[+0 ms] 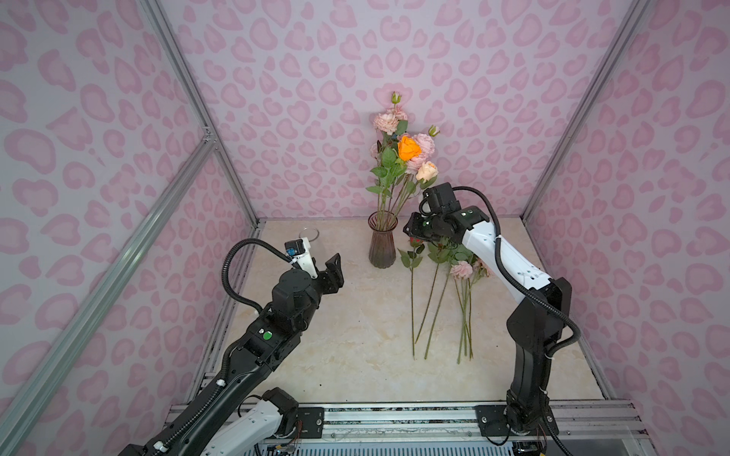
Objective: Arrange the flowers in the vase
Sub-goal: 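Open and withdraw the right gripper while the left gripper reaches toward the clear glass cylinder, then lower the left gripper over the clear glass cylinder and grasp its rim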
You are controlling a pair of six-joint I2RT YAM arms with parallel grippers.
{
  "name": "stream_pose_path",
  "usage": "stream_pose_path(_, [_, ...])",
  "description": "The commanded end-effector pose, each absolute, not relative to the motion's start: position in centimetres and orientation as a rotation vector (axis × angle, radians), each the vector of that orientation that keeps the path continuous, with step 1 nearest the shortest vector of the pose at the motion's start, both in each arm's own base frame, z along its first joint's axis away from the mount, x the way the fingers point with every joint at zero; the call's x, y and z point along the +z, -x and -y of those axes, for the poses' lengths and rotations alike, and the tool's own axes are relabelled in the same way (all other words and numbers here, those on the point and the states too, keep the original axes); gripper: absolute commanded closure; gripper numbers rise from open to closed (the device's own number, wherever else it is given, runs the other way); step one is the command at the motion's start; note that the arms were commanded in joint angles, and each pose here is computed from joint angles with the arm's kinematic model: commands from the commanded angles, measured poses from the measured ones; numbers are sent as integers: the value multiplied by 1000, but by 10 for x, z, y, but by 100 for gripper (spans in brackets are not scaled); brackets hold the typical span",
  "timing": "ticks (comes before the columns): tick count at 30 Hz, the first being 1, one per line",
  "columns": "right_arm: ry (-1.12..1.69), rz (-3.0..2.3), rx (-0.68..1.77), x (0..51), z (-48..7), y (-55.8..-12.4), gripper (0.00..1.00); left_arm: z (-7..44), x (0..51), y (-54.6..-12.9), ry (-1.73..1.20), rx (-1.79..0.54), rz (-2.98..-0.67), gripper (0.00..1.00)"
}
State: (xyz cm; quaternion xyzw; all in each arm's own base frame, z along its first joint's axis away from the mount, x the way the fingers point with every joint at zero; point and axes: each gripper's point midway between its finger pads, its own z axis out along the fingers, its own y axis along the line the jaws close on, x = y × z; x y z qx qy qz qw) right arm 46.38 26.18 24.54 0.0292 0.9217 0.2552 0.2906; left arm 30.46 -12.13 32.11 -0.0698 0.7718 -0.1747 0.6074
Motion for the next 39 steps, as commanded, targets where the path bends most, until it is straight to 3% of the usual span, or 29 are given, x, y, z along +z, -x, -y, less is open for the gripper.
stream_pose_path(1, [-65, -2429, 712, 248, -261, -458, 68, 117, 328, -308, 170, -365, -1765, 27])
stream_pose_path(13, [-25, -2289, 567, 269, -213, -363, 65, 33, 349, -365, 492, -291, -1904, 33])
stream_pose_path(21, [37, -2252, 565, 262, -197, -311, 61, 0, 309, -429, 421, -111, -2258, 37])
stream_pose_path(26, [70, -2261, 549, 248, -188, -294, 59, -12, 279, -456, 372, 31, -2422, 37])
stream_pose_path(39, [93, -2232, 511, 238, -177, -284, 57, 5, 236, -494, 305, -63, -2570, 46])
